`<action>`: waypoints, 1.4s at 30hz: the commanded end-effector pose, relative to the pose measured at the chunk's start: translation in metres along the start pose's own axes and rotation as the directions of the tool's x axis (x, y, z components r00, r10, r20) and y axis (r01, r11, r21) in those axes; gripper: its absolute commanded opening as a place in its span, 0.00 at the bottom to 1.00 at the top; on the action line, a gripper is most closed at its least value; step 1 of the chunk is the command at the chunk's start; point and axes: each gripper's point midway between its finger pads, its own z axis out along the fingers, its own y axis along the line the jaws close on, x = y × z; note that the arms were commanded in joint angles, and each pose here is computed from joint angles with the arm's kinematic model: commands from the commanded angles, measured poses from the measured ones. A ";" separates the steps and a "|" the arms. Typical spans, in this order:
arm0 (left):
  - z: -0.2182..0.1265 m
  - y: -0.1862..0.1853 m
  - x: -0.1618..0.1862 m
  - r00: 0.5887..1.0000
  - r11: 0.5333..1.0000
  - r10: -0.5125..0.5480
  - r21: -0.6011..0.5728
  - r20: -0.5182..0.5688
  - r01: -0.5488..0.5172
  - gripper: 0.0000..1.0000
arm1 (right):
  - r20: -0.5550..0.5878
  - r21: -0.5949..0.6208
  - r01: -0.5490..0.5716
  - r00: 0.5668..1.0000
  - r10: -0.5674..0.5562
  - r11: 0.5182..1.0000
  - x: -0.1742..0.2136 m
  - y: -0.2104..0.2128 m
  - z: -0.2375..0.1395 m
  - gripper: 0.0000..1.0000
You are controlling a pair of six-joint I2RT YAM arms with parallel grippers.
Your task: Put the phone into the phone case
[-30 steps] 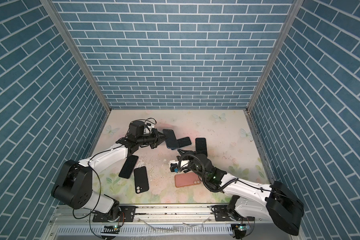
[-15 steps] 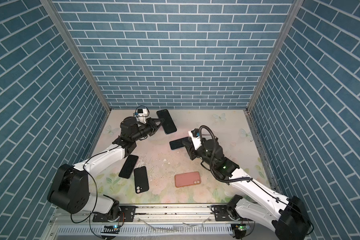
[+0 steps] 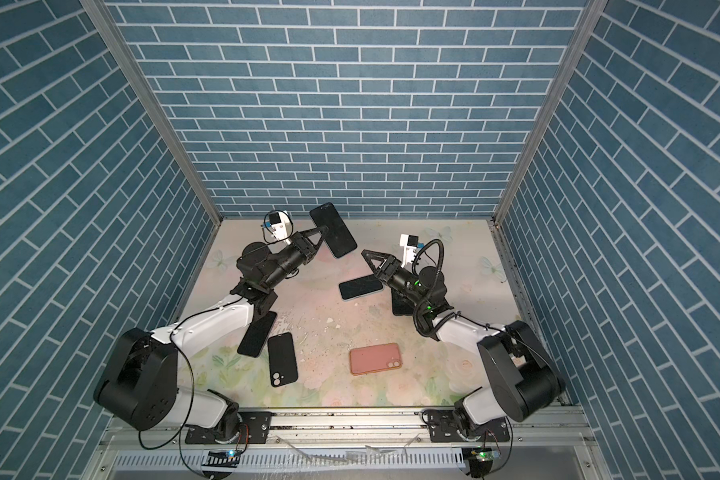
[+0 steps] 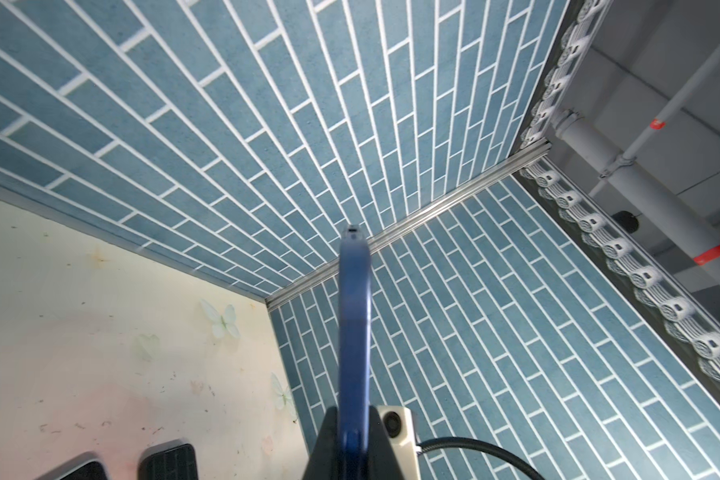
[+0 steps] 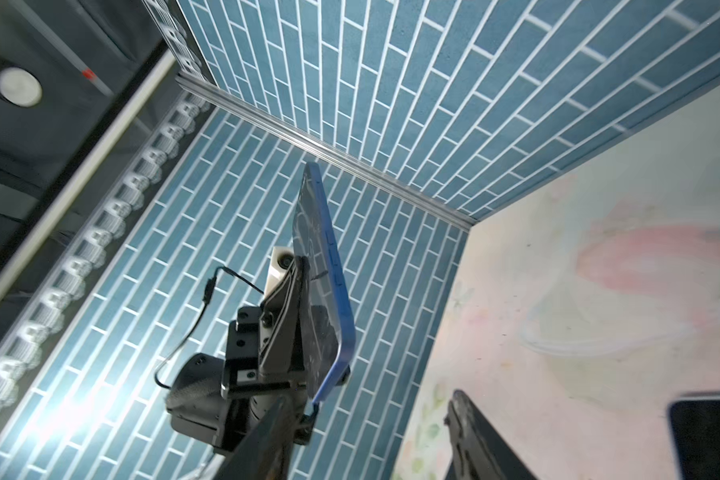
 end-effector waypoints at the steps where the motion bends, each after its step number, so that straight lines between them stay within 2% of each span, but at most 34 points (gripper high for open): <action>1: 0.002 -0.034 -0.011 0.997 0.990 0.018 0.136 0.075 -0.028 0.00 | 0.028 -0.209 -0.019 0.999 0.026 0.978 -0.012 0.057 0.004 0.58; 10: 0.009 -0.032 -0.005 0.995 0.985 -0.047 0.168 0.085 0.032 0.00 | 0.045 -0.232 -0.001 0.999 0.012 0.973 -0.016 0.064 0.016 0.56; 16: 0.012 -0.033 0.000 0.991 0.976 -0.098 0.203 0.088 0.079 0.00 | 0.044 -0.252 0.011 0.999 0.000 0.968 -0.019 0.070 0.028 0.50; 19: 0.013 -0.032 0.003 0.991 0.974 -0.107 0.211 0.084 0.087 0.00 | 0.054 -0.265 0.021 0.999 -0.007 0.964 -0.023 0.075 0.030 0.43; 24: 0.012 -0.030 0.007 0.990 0.971 -0.114 0.222 0.087 0.092 0.00 | 0.075 -0.288 0.029 0.997 -0.008 0.957 -0.030 0.086 0.034 0.25; 42: 0.021 -0.027 0.021 0.990 0.968 -0.141 0.213 0.029 0.132 0.00 | 0.087 -0.299 0.044 0.996 -0.019 0.953 -0.038 0.086 0.049 0.06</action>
